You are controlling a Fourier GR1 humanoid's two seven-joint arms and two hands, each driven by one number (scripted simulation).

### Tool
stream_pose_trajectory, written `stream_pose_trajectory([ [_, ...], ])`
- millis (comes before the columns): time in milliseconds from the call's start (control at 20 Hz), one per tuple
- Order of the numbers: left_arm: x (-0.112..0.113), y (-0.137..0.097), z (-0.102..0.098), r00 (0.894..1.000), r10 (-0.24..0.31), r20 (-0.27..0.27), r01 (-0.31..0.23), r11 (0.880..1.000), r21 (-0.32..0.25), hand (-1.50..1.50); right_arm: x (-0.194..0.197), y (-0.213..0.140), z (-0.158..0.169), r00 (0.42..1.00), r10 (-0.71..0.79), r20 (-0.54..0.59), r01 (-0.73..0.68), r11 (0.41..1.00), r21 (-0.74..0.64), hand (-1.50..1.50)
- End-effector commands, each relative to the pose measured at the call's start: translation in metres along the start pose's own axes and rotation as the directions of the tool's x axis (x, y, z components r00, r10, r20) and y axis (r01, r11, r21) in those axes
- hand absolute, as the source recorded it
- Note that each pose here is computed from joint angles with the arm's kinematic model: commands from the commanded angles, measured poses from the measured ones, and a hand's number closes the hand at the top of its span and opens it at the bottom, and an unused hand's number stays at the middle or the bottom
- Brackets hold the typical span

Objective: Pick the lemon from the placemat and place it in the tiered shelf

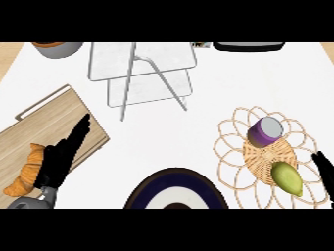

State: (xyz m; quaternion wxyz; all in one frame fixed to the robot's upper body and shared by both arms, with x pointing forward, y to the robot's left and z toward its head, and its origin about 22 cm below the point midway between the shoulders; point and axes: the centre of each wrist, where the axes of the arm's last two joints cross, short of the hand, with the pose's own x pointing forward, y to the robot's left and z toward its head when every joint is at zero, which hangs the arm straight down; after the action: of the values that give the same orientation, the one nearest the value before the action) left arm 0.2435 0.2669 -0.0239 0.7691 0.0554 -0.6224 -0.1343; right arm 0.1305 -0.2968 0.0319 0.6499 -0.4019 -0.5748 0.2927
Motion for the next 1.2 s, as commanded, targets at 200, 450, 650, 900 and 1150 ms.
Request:
stream_pose_trajectory([
  [200, -0.004, -0.013, 0.002, 0.999, 0.010, -0.043, -0.009, 1.000, 0.004, 0.00, -0.008, 0.010, -0.025, 0.998, 0.042, -0.051, -0.043, 0.999, -0.017, -1.50],
  [450, -0.022, -0.014, 0.011, 0.999, 0.005, -0.033, -0.005, 1.000, -0.016, 0.00, -0.019, 0.013, -0.013, 0.996, 0.075, -0.045, -0.076, 0.997, -0.002, -1.50],
  [650, 0.002, -0.005, 0.006, 0.999, 0.023, -0.048, -0.023, 1.000, -0.014, 0.00, -0.009, 0.038, -0.025, 0.995, 0.092, -0.049, -0.091, 0.996, 0.010, -1.50],
  [900, -0.018, 0.007, 0.013, 0.999, -0.005, -0.041, 0.005, 1.000, -0.002, 0.00, -0.014, 0.041, -0.035, 0.994, 0.095, -0.050, -0.095, 0.995, 0.001, -1.50],
  [1150, -0.004, 0.018, -0.009, 1.000, 0.016, -0.025, -0.016, 1.000, 0.008, 0.00, -0.016, 0.052, -0.052, 0.993, 0.103, -0.054, -0.101, 0.994, 0.029, -1.50],
])
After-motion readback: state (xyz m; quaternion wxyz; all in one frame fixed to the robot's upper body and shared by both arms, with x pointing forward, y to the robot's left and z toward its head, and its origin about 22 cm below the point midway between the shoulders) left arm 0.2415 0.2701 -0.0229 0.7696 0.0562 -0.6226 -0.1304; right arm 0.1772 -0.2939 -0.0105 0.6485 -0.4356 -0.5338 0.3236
